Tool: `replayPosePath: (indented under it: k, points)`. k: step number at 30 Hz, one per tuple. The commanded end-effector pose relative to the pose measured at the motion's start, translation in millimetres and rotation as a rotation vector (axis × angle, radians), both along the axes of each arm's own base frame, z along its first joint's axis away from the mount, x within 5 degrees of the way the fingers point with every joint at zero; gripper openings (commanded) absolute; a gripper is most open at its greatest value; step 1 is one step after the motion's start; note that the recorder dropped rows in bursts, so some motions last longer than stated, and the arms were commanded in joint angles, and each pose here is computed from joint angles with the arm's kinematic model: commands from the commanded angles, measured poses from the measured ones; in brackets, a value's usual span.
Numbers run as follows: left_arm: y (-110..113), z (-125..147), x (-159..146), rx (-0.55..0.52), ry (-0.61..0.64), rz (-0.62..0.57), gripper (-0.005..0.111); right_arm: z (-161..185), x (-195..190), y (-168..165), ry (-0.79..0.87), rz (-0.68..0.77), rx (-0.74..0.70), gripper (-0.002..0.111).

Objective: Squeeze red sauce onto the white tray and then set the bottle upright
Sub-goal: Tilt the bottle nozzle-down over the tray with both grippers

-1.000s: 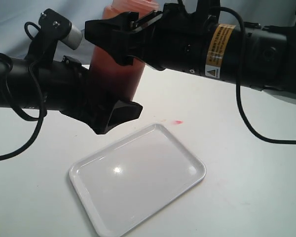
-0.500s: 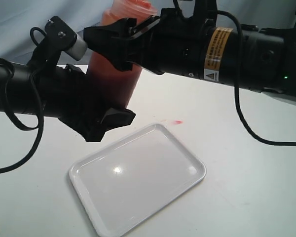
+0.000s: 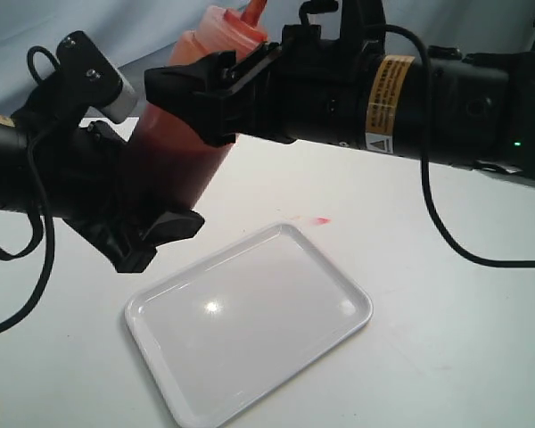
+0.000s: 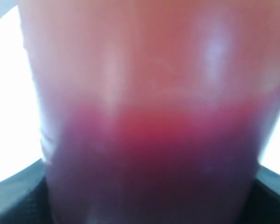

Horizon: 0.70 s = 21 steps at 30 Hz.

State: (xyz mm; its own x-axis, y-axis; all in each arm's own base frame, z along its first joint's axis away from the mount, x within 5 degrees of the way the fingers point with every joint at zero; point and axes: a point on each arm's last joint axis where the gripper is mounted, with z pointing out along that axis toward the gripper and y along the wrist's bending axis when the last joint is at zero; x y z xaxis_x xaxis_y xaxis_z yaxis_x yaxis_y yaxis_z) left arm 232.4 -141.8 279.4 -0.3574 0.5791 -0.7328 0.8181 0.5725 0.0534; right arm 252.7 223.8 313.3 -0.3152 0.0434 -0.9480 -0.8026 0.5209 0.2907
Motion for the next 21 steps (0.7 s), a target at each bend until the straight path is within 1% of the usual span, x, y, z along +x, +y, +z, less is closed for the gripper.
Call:
replayPosePath:
  k: [1,6,9,13,14,17,21]
  points:
    - [5,4,0,0.007,-0.010,0.050,0.000,1,-2,-3,-0.085,0.031,-0.103,0.078]
    - [8,2,0,0.040,-0.012,0.055,0.000,-5,-5,-4,-0.083,0.057,-0.151,0.078]
    - [9,2,0,0.057,-0.018,0.049,0.000,-16,-6,-7,-0.077,0.053,-0.224,0.078]
    - [9,1,0,0.060,-0.017,0.046,0.000,-31,-7,-12,-0.048,0.028,-0.280,0.078]
    - [9,1,0,0.075,-0.021,0.039,0.000,-34,-8,-12,-0.049,0.032,-0.296,0.078]
    - [11,0,0,0.107,-0.029,0.024,0.000,-40,-10,-14,-0.046,0.043,-0.318,0.078]
    - [11,-2,-2,0.119,-0.011,0.009,0.000,-43,-10,-15,-0.053,0.040,-0.346,0.078]
